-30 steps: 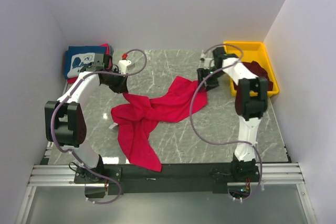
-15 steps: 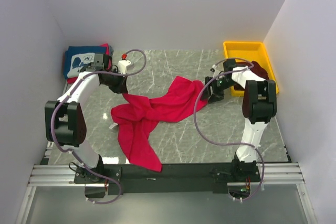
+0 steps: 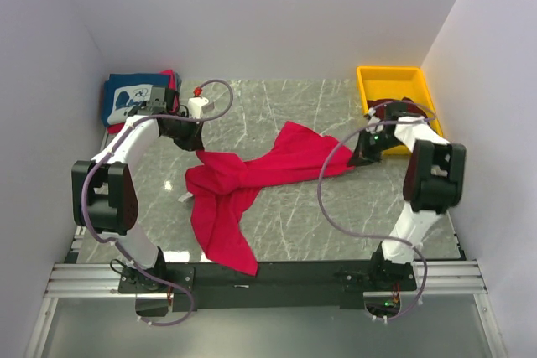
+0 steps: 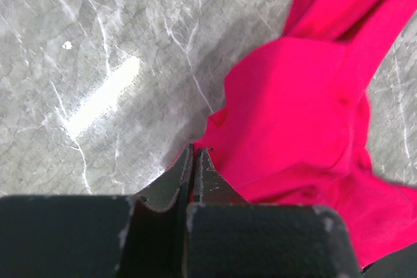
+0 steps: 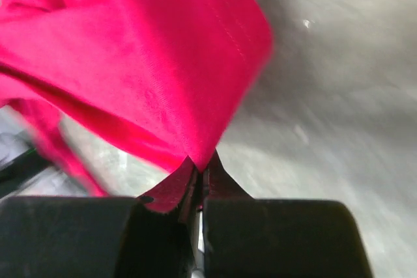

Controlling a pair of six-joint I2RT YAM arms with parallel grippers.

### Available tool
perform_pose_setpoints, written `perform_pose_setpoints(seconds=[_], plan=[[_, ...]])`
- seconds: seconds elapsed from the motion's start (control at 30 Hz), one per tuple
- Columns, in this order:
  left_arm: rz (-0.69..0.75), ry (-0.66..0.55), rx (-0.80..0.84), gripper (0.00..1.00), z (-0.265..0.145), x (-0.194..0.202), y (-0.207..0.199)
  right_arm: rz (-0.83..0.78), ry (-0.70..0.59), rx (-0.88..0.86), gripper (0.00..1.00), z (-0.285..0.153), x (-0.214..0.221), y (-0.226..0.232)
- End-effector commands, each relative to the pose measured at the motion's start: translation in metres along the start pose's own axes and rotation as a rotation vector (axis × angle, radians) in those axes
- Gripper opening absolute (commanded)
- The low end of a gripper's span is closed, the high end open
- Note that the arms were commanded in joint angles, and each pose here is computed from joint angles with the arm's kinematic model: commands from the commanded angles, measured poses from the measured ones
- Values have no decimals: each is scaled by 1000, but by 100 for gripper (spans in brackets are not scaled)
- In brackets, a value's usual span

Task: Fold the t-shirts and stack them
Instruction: Flatten the tshirt out

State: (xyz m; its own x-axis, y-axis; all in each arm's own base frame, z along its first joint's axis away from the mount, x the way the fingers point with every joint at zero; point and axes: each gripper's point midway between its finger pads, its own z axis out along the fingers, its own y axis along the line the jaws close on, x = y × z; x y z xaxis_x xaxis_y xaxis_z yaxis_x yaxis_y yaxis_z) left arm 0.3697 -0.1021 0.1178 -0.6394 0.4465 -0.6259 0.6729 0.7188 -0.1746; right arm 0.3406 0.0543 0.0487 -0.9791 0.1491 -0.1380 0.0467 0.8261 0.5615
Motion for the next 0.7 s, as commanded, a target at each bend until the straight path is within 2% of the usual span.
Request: perform_pose_setpoints(seconds=[0.0, 0.03, 0.1, 0.13, 0.2, 0.27, 0.33, 0.47, 0.6, 0.67], plan=[[8, -53, -16, 1, -14, -13, -4, -183, -192, 233, 0, -53, -21, 6], [5, -47, -13, 1, -14, -11, -5, -245, -186, 266, 0, -48, -22, 21], [4, -37, -15, 1, -14, -7, -5, -299, -130, 397, 0, -34, -18, 22], [7, -35, -19, 1, -14, -6, -5, -377, -106, 414, 1, -21, -17, 45], [6, -28, -26, 1, -15, -4, -5, -442, -38, 402, 13, -2, -10, 66], [5, -26, -30, 1, -16, -3, -5, -554, 22, 319, 55, 13, 6, 106], [6, -33, -34, 1, -19, -4, -7, -586, 30, 187, 83, 7, 13, 138], [-7, -47, -31, 1, -18, -4, -8, -618, -18, 106, 84, -18, 3, 145], [-19, -46, -20, 1, -17, -2, -11, -595, -82, 91, 75, -41, -31, 126], [-17, -43, -24, 1, -18, -1, -10, -615, -78, 101, 67, -44, -41, 117]])
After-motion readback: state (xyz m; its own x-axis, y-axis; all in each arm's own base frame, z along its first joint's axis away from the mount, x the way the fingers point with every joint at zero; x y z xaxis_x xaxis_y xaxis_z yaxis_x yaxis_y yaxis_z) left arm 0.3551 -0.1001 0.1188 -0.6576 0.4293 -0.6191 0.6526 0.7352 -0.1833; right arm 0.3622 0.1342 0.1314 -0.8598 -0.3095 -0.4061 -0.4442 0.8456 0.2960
